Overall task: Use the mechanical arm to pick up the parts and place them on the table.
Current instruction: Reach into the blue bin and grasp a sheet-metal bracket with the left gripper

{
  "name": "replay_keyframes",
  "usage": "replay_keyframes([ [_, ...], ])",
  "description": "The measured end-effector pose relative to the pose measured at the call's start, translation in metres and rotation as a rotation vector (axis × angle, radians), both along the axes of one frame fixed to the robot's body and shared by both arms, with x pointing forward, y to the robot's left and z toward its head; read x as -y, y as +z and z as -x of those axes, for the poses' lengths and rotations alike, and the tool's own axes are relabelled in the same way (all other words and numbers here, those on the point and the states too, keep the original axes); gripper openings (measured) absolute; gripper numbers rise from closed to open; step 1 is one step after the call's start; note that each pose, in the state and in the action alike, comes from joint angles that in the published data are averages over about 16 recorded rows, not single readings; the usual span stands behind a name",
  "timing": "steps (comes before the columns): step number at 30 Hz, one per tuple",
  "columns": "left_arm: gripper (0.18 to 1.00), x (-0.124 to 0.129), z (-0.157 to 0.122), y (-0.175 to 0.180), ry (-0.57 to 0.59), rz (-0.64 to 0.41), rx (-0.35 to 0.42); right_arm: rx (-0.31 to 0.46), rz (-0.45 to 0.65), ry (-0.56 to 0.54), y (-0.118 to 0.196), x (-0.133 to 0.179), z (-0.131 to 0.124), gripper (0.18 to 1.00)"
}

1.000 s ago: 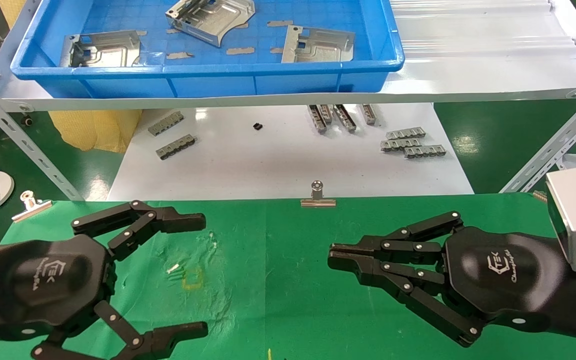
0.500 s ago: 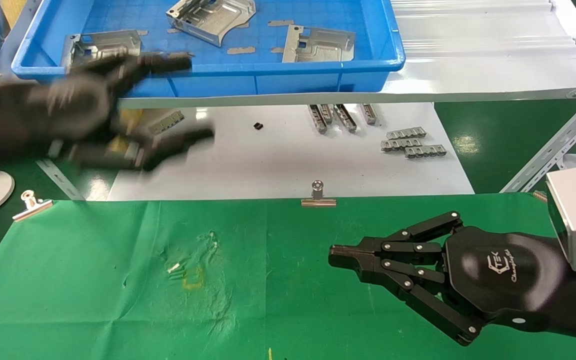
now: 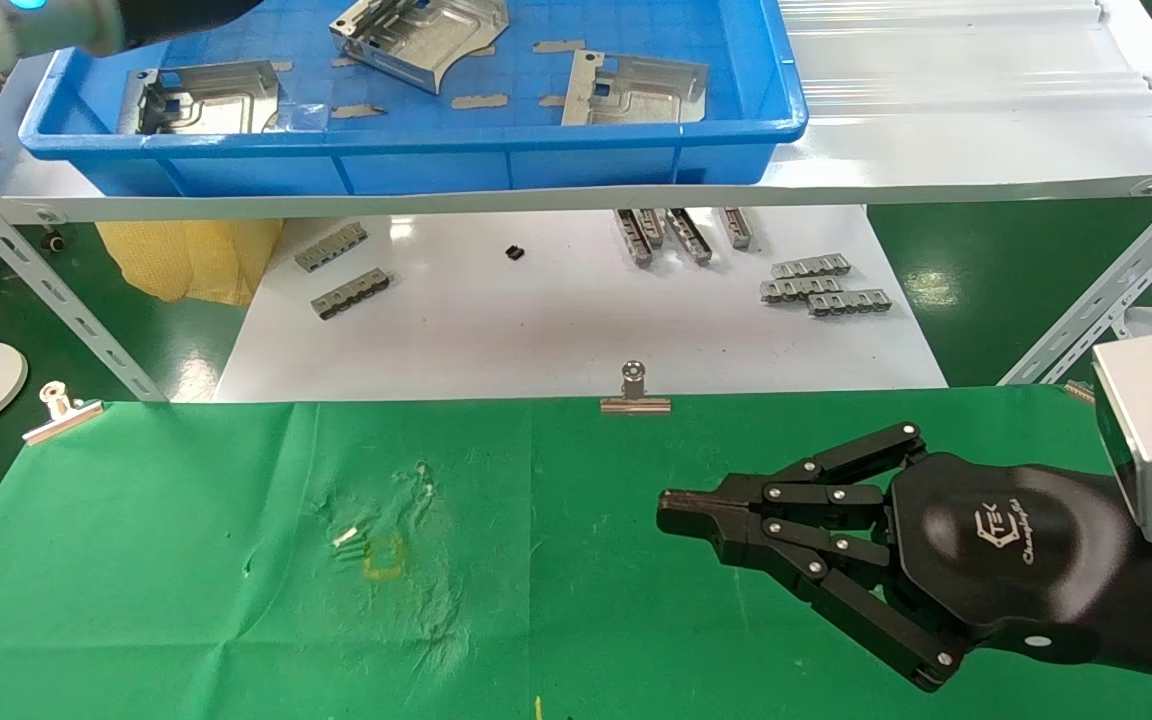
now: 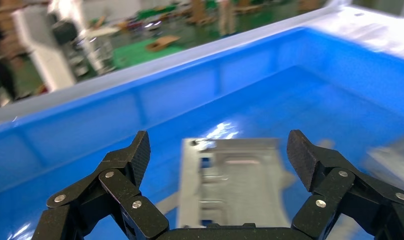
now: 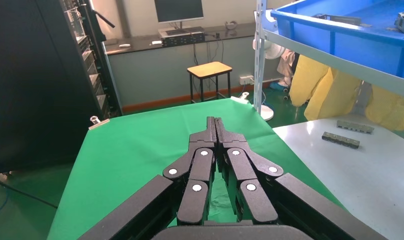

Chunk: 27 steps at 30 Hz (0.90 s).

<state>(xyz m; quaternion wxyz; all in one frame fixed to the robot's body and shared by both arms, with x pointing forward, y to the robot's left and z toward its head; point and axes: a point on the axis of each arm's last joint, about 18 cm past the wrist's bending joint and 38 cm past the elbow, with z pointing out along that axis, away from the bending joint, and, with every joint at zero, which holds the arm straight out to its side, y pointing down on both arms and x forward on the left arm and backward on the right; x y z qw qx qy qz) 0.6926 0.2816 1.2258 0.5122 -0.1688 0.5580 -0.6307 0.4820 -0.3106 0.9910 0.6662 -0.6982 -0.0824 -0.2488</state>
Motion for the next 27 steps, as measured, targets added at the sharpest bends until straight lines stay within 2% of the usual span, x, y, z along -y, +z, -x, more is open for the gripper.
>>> replay_keyframes([
  [6, 0.997, 0.008, -0.020, 0.001, 0.104, 0.024, -0.051, 0.000, 0.000, 0.000, 0.000, 0.000, 0.000, 0.196],
  [15, 0.961, 0.016, -0.030, -0.003, 0.163, 0.012, -0.086, 0.000, 0.000, 0.000, 0.000, 0.000, 0.000, 0.238],
  [21, 0.897, 0.019, -0.031, -0.001, 0.176, 0.000, -0.083, 0.000, 0.000, 0.000, 0.000, 0.000, 0.000, 0.304],
  [27, 0.795, 0.020, -0.032, -0.001, 0.184, -0.006, -0.081, 0.000, 0.000, 0.000, 0.000, 0.000, 0.000, 0.396],
])
